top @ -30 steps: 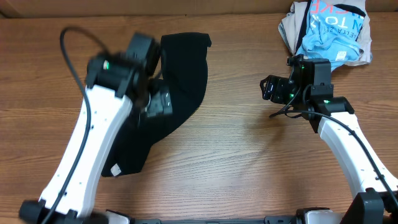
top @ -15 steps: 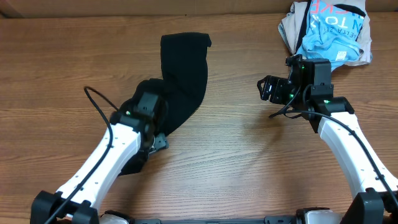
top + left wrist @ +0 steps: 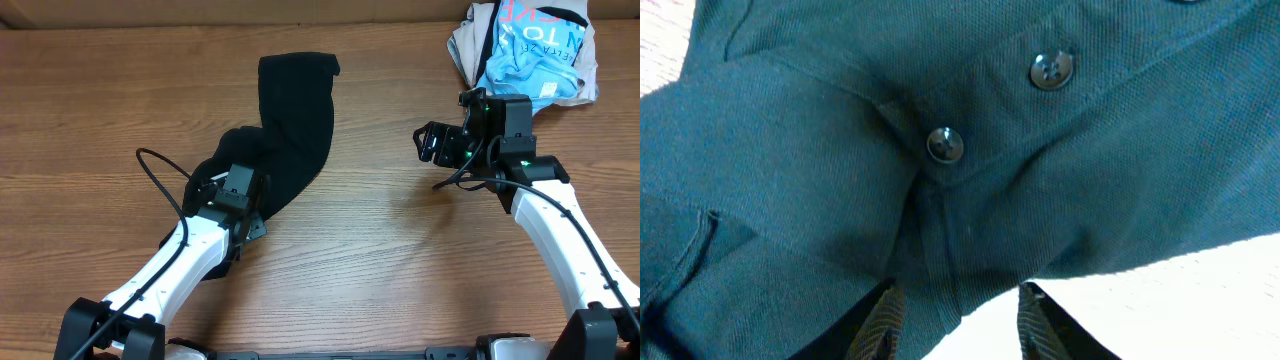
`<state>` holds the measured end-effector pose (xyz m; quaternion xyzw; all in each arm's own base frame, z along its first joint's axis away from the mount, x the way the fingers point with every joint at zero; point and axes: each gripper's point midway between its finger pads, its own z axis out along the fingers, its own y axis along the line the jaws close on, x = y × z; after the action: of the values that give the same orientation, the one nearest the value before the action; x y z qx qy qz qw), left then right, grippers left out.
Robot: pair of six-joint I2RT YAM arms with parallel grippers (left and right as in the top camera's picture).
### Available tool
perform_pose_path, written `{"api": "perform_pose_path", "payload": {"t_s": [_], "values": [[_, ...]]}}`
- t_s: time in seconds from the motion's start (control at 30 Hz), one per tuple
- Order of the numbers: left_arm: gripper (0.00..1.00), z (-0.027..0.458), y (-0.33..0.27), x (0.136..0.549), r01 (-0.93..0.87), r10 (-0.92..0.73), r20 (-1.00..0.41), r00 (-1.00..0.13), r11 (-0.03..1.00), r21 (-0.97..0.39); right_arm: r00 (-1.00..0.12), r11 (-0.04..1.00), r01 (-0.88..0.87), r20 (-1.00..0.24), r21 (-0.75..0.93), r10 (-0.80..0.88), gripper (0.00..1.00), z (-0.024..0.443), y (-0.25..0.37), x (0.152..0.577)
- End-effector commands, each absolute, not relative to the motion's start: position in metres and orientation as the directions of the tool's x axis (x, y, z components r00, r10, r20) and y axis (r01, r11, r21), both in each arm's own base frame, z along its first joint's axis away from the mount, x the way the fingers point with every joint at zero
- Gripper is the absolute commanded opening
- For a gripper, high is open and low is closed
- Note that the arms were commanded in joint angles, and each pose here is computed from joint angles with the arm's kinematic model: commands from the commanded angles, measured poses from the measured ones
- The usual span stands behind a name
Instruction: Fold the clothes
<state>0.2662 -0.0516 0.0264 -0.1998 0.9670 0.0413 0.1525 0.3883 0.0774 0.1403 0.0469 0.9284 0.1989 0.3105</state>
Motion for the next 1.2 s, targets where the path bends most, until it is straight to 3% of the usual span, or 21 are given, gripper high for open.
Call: {"api": "perform_pose_path", "payload": {"t_s": [0.0,0.33,0.43,0.5,0.6,0.73,0.9,1.17], "values": [[0.44,0.022,-0.044,0.267,-0.355,-0.31,-0.334,-0.89,0.931,0.083,-0.784,0.913,-0.047,-0.582,0.404,0.217,0.85,0.154,0.077,0.396],[0.46,-0.016,-0.041,0.258,-0.281,-0.24,-0.224,-0.945,0.943,0.176,-0.786,0.913,-0.045,-0.579,0.404,0.217,0.85,0.153,0.077,0.395],[0.27,-0.021,-0.042,0.254,-0.276,-0.24,-0.2,-0.95,0.944,0.18,-0.792,0.914,-0.042,-0.571,0.404,0.217,0.85,0.152,0.077,0.393],[0.06,-0.019,-0.042,0.254,-0.275,-0.24,-0.194,-0.951,0.944,0.182,-0.793,0.914,-0.04,-0.569,0.404,0.217,0.85,0.151,0.077,0.393],[0.04,-0.003,-0.045,0.26,-0.272,-0.239,-0.179,-0.954,0.943,0.192,-0.793,0.914,-0.041,-0.57,0.405,0.217,0.85,0.152,0.077,0.393],[0.04,0.047,-0.049,0.284,-0.254,-0.218,-0.184,-0.958,0.945,0.206,-0.798,0.901,-0.063,-0.563,0.43,0.213,0.82,0.153,0.083,0.391],[0.04,0.143,-0.061,0.319,-0.184,-0.138,-0.242,-0.96,0.967,0.178,-0.813,0.853,-0.133,-0.548,0.504,0.197,0.78,0.16,0.102,0.386],[0.04,0.301,-0.083,0.341,-0.074,-0.058,-0.465,-0.883,0.997,0.016,-0.808,0.788,-0.257,-0.572,0.559,0.142,0.77,0.175,0.138,0.381]]}}
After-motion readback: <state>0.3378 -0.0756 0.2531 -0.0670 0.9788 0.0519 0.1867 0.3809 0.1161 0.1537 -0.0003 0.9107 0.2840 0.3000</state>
